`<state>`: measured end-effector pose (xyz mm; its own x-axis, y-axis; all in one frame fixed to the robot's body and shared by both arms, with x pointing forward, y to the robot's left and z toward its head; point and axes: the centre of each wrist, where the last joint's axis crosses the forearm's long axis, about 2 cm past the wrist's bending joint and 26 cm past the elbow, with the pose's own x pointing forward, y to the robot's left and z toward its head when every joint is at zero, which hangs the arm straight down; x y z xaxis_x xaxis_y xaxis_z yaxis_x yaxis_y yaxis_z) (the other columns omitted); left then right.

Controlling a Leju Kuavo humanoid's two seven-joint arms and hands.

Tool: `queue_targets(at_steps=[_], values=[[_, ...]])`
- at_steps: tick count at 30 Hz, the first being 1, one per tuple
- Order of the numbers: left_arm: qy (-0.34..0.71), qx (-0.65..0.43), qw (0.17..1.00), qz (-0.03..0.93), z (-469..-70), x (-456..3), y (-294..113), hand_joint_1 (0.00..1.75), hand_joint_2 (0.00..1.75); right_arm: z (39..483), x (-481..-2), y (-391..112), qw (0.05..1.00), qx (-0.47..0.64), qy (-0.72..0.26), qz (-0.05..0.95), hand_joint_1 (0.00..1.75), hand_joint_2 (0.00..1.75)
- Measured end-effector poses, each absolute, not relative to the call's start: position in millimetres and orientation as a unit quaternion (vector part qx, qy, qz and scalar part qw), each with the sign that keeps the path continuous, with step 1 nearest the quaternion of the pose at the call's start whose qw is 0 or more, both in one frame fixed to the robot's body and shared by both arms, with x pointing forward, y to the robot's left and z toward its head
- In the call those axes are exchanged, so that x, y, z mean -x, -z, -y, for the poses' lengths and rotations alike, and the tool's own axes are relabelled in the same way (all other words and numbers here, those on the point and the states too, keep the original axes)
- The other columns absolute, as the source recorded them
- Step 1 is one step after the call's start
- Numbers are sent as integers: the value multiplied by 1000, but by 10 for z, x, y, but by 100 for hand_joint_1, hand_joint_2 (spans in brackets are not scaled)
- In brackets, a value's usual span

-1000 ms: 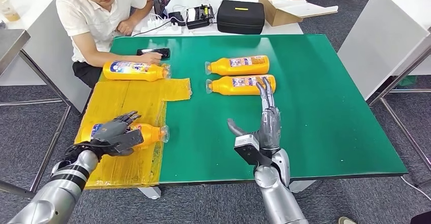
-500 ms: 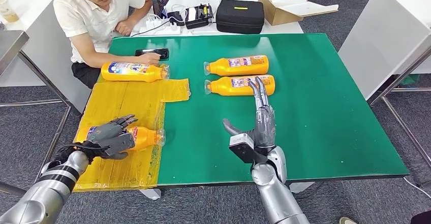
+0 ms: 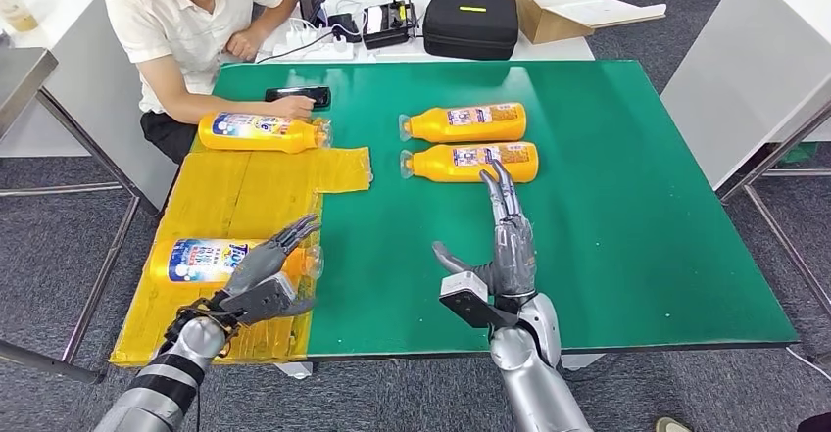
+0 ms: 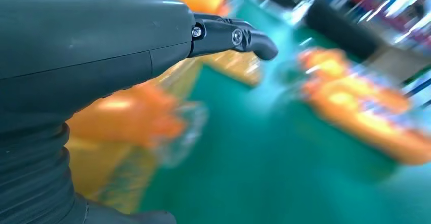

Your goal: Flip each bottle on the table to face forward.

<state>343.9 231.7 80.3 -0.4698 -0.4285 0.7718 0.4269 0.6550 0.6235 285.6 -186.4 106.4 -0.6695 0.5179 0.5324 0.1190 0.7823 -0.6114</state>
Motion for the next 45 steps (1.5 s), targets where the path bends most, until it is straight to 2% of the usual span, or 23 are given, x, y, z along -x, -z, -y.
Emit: queue_targets(at_steps=[5, 10, 18, 23, 24, 27, 28, 34, 45], values=[[376, 38, 467, 799, -1889, -3362, -1163, 0, 175, 1883, -2818, -1084, 364, 193, -271, 870, 0, 175], [356, 48, 427, 830, -1661, -3288, -1398, 0, 175, 1896, -2800, -1107, 366, 209, -277, 864, 0, 175], [133, 217, 554, 793, -1241, -2992, -1454, 0, 175, 2157, -2866, -957, 406, 367, -415, 727, 0, 175], [87, 240, 574, 778, -1142, -2933, -1398, 0, 175, 2319, -2953, -835, 414, 386, -442, 696, 0, 175], [85, 241, 576, 776, -1138, -2932, -1390, 0, 131, 2334, -2960, -821, 416, 388, -445, 692, 0, 175], [73, 243, 590, 766, -1131, -2923, -1360, 0, 131, 2399, -2999, -797, 421, 409, -457, 669, 0, 175], [66, 241, 597, 762, -1125, -2916, -1341, 0, 175, 2433, -3026, -791, 421, 419, -461, 659, 0, 175], [34, 227, 624, 747, -1091, -2828, -1217, 0, 175, 2675, -3149, -742, 425, 448, -480, 624, 0, 175], [76, 177, 623, 758, -1070, -2788, -1222, 0, 175, 2777, -3120, -606, 448, 440, -501, 596, 0, 175]])
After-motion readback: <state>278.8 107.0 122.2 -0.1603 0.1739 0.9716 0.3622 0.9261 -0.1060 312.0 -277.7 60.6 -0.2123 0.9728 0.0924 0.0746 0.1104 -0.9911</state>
